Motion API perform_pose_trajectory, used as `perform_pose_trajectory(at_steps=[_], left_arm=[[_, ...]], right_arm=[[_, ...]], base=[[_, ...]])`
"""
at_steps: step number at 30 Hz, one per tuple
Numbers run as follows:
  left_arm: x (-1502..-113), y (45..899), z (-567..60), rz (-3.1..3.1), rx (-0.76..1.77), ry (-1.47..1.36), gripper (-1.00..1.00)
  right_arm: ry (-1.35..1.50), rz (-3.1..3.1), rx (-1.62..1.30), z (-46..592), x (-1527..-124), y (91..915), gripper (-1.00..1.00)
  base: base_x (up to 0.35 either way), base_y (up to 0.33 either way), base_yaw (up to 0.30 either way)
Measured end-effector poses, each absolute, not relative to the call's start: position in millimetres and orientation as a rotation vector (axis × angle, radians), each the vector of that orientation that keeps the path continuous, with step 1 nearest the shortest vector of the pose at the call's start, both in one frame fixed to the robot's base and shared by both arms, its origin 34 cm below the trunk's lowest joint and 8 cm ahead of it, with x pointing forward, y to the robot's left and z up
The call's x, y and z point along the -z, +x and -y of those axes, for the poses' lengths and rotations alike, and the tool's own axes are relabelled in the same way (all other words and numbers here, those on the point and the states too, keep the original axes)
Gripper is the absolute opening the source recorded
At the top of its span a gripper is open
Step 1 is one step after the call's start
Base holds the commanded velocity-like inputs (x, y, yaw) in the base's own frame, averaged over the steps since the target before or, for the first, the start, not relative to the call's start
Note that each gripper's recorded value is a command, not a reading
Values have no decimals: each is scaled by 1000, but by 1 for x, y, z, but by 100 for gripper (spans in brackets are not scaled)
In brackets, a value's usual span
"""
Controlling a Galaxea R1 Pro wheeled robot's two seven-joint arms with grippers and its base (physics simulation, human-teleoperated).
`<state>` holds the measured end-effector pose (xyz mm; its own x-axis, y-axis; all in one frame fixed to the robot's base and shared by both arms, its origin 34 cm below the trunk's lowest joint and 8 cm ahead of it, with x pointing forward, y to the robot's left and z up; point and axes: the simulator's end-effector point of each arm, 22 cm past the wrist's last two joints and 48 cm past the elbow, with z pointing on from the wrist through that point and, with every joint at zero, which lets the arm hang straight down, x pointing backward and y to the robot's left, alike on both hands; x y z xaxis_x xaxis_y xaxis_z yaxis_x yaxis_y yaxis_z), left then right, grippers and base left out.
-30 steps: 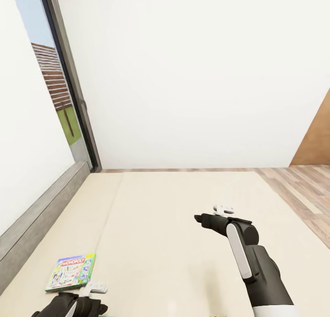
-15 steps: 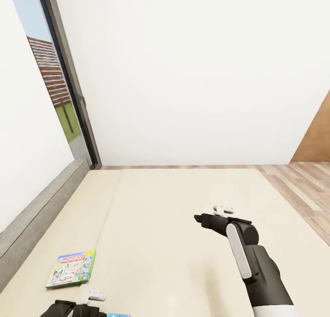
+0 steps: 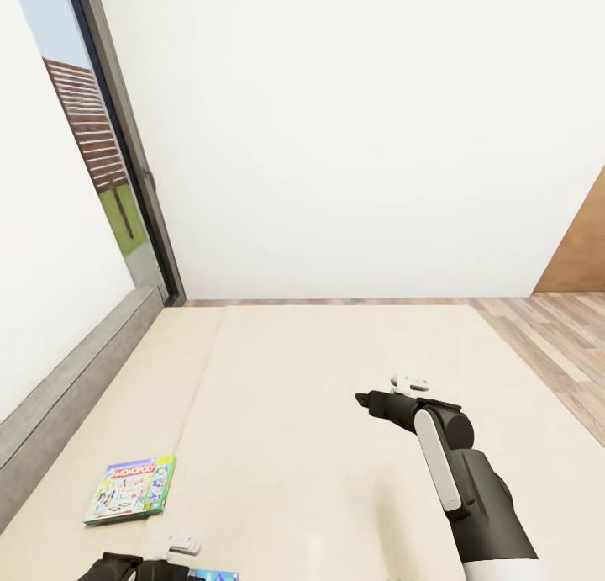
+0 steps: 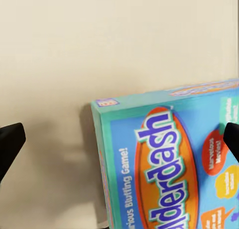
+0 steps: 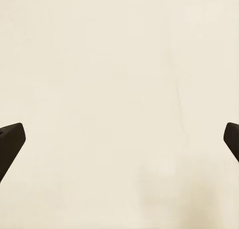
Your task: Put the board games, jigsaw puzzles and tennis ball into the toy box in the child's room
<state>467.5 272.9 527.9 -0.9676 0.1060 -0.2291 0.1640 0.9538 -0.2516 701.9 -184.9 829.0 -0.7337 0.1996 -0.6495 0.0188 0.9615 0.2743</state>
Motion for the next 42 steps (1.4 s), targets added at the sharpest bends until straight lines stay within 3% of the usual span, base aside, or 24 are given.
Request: perform_pose_trajectory(at_steps=[42], left_arm=[[-528, 468, -271, -2884, 403, 214, 100]], right_arm=[[155, -2379, -323, 185, -827, 702, 100]], base=[[-7, -8, 0]])
